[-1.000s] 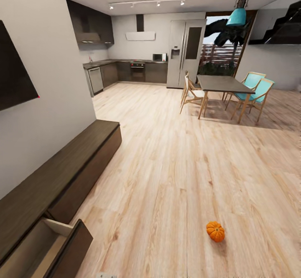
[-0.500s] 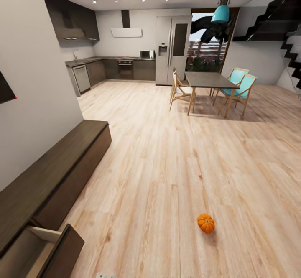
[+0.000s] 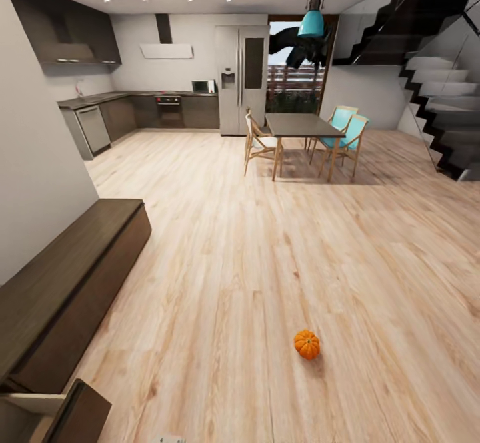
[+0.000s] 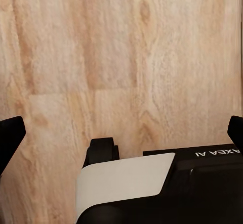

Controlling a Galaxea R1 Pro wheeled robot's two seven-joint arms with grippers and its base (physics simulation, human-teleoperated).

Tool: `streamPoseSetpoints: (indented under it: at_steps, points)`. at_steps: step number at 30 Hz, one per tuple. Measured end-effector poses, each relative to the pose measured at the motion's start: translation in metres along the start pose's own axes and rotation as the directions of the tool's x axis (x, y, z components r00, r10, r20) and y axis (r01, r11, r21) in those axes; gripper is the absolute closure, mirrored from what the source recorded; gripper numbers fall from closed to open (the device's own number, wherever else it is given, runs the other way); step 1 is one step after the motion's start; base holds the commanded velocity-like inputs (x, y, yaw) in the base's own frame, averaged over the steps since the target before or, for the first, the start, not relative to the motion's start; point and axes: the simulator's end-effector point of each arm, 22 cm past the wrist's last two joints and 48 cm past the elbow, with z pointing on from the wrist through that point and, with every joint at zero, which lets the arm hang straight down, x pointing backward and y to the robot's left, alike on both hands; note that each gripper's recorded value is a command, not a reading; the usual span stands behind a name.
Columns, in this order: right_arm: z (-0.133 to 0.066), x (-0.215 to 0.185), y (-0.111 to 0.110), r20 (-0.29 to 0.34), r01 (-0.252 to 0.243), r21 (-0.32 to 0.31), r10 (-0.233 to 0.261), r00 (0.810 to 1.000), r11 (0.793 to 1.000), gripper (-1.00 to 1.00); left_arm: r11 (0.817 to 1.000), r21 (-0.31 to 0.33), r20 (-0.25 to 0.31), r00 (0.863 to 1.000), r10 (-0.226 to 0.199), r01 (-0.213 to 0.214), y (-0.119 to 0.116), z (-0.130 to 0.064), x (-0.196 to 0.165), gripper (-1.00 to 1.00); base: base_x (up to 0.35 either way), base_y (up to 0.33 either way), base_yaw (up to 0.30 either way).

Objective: Place each of the two pumpkins and all three candles from the living room inside a cabinet in the living room (use any cabinet), then make sure every cabinet is closed, and position the cauldron so it is next to a table in the living room.

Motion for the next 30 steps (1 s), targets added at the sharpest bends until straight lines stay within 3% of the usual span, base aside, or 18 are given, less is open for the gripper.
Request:
streamPoseSetpoints:
  at_steps: [30]
  points:
    - [-0.0012, -0.0039, 0.0035, 0.009, 0.002, -0.007, -0.002, 1.0, 1.0, -1.0, 1.0, -0.001, 0.008, 1.0, 0.0, 0.0, 0.0003, -0.0017, -0.0037, -1.0, 0.0, 0.0, -0.278]
